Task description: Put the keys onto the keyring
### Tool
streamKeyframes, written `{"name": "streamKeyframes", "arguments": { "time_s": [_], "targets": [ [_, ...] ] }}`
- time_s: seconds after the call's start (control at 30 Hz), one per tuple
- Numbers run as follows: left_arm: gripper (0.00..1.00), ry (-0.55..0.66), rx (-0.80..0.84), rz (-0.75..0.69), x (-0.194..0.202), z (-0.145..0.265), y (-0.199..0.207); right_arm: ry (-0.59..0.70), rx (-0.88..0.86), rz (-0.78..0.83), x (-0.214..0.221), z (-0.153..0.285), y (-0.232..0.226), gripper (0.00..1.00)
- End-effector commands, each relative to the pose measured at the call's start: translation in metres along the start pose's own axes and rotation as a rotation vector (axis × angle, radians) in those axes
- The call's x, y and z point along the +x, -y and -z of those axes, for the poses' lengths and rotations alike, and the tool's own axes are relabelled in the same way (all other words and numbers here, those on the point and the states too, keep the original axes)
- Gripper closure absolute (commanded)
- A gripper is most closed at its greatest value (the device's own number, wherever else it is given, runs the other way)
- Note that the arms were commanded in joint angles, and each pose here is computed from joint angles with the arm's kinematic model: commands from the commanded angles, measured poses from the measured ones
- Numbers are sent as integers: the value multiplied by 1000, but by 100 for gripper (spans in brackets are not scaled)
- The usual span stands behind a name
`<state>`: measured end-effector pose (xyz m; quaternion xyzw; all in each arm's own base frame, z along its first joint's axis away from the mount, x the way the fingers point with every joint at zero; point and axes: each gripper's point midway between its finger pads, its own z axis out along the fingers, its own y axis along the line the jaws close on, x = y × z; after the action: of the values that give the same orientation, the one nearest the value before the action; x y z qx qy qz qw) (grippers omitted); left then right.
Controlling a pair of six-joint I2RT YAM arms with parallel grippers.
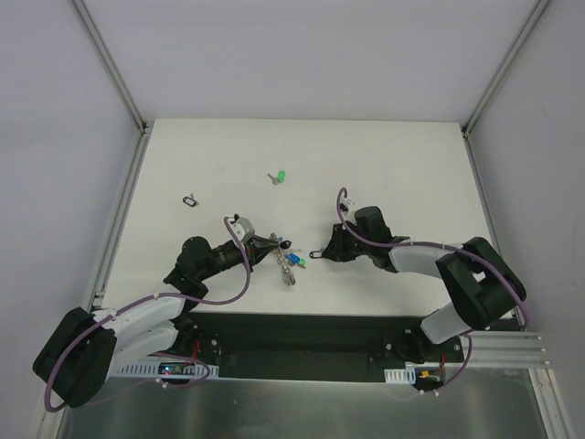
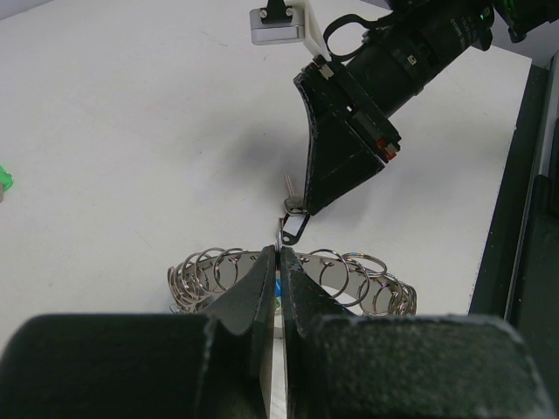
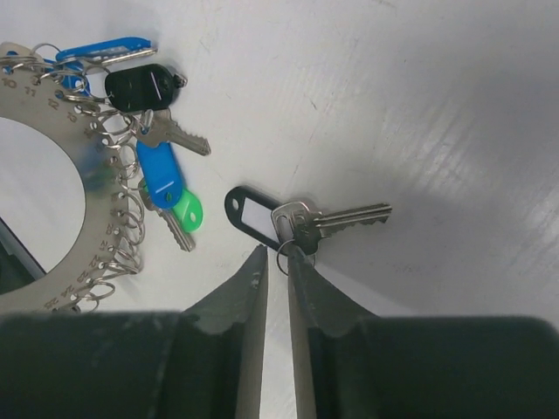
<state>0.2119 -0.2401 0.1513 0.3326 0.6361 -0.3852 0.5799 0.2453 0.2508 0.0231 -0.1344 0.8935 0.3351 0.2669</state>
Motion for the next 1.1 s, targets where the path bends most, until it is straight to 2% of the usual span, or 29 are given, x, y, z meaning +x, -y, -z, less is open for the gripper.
{"name": "streamKeyframes", "arguments": {
  "time_s": [0.0,0.07,0.13,0.23,0.33,0.43,0.63,0.77,1.07],
  "targets": [
    [100,88,25,-64,-28,-5,3,26,-16,47,-10,16,-11,71],
    [100,90,26,-66,-29,-4,3,42,14,111,-21,24,-16,60],
    [100,95,21,-68,-30,-4,3,37,53,178,-29,36,-22,57],
    [100,96,11,-70,-30,-3,1,33,174,248,-39,51,-16,57],
    [100,96,-3,-73,-30,-2,-1,-24,252,324,-43,58,-16,57],
    [100,101,-22,-79,-32,0,-4,-142,351,374,-30,60,-6,58],
    [100,97,-30,-82,-32,0,-5,-233,376,497,-28,53,-13,61],
    [100,98,-35,-82,-32,1,-6,-324,471,603,-18,43,-7,63],
    [100,96,-44,-85,-31,1,-7,-386,571,732,-17,27,-5,68]
  ]
}}
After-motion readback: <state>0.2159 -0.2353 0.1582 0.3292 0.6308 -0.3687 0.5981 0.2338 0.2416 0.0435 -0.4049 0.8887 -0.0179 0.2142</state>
